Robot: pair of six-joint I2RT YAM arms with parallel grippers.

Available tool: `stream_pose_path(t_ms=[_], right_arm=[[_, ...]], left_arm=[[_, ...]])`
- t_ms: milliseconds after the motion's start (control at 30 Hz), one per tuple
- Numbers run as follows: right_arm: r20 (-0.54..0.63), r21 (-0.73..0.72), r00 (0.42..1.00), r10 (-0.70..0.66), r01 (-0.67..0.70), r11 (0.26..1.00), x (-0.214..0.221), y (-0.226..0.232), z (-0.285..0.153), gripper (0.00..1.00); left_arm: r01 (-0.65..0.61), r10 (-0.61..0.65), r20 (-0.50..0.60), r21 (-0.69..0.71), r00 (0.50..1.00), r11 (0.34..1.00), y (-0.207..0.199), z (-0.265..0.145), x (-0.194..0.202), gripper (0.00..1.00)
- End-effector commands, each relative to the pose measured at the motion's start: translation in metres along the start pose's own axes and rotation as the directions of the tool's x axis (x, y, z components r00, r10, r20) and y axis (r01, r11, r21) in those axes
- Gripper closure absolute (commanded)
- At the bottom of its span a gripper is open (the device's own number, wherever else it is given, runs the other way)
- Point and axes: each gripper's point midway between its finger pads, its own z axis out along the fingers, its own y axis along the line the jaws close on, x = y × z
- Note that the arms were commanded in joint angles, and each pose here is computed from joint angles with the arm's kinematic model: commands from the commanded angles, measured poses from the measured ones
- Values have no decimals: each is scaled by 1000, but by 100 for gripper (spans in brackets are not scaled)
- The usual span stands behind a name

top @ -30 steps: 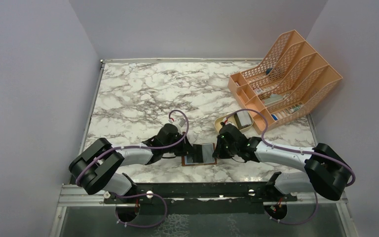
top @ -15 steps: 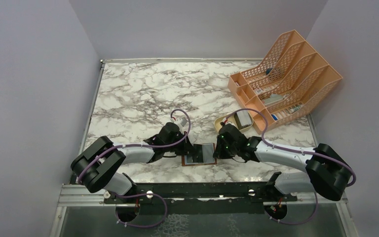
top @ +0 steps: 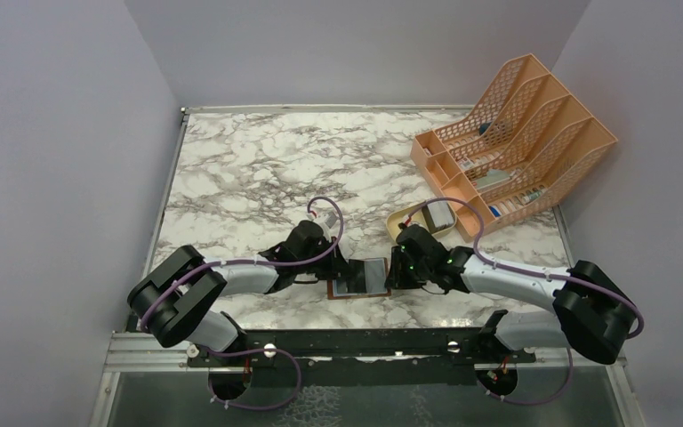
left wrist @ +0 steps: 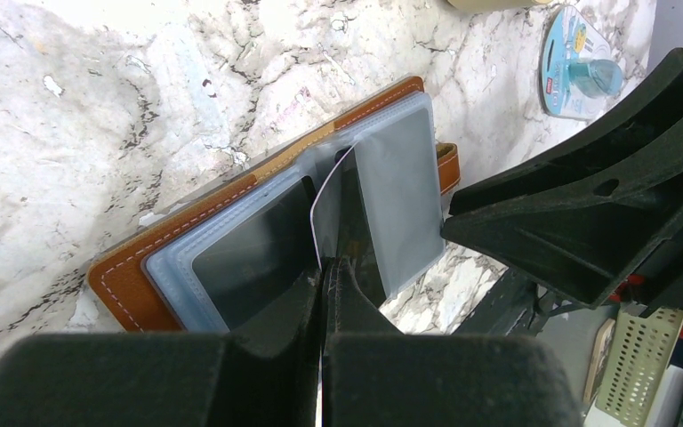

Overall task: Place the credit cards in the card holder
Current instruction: Insert the credit card into the card holder.

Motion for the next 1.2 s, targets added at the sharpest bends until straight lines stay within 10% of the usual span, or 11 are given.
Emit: stream_pose_path(t_ms=[0,633,867,1167], right_arm=[[-24,-20,1000,1,-2,1000,9,0,5,78],[-27,13,1000,-1,2,1000,10,-7,9,96],[-14,2,1000,-1,1,1000,6,-3,3,98],[-33,-102,999,25,-28,994,13,13,0,99]], left_arm=[[6,-8,-16,-99,1000,995,27,1,10,100],[98,-98,-1,9,995,995,6,8,16,98],[102,-102,44,9,994,995,2,-6,9,58],[108,-105,56,-54,993,993,6,-13,4,42]])
